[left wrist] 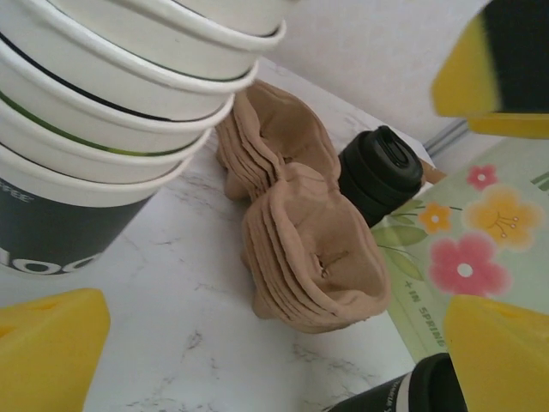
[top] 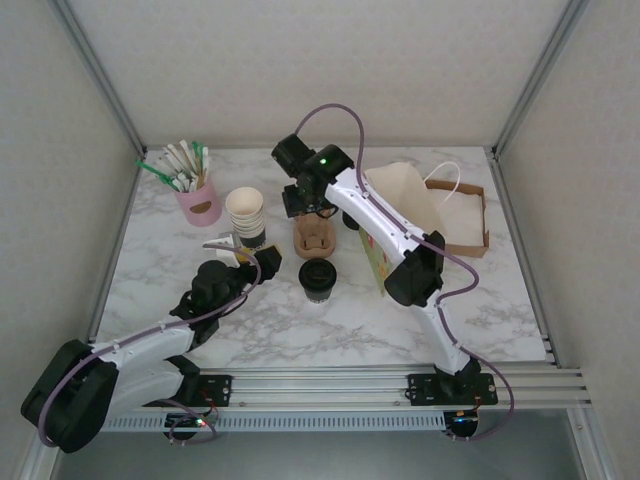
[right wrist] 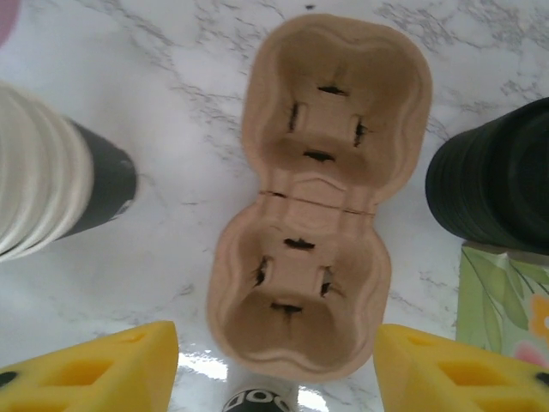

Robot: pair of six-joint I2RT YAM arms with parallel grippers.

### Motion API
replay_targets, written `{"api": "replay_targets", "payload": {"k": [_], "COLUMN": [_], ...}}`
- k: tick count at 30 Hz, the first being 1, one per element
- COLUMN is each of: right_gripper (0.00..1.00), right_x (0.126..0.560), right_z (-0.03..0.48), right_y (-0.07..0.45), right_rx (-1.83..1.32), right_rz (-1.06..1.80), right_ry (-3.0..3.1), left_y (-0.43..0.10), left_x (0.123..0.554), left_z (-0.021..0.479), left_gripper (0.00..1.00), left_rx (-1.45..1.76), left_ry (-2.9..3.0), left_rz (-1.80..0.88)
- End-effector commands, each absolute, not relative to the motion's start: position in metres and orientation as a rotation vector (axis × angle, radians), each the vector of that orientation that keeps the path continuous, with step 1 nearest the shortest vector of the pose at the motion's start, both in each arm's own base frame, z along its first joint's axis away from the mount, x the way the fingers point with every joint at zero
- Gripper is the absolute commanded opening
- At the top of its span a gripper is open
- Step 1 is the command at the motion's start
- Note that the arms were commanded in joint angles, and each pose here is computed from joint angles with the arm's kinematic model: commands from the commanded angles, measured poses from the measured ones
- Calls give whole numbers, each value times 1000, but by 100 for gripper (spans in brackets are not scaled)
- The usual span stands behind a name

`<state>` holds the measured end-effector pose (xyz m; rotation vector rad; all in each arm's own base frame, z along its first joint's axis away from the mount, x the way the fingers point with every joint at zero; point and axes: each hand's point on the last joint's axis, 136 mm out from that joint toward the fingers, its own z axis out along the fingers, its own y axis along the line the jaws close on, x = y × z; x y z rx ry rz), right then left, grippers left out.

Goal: Pack the takeout coffee

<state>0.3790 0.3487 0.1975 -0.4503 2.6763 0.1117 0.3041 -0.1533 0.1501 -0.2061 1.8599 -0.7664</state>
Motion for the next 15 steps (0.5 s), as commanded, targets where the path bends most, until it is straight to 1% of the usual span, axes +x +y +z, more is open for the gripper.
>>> {"api": "replay_targets", "payload": {"k": [1,6,15], "right_gripper": [57,53,52], "right_x": [383,396,408], "right_z": [186,160,129], "right_y": [348,343,345], "right_rx": [-401,-346,-293], "right_rz": [126,92,66], "right_ry": [2720,2765,2799], "left_y": [-159,-153,-149], "left_x": [309,308,307], "left_z": [175,178,182], "left_gripper": [100,100,100], "left_rx": [-207,-218,-220], "left_ry": [1790,1776,1761], "left_rz": [-839,-811,-793]}}
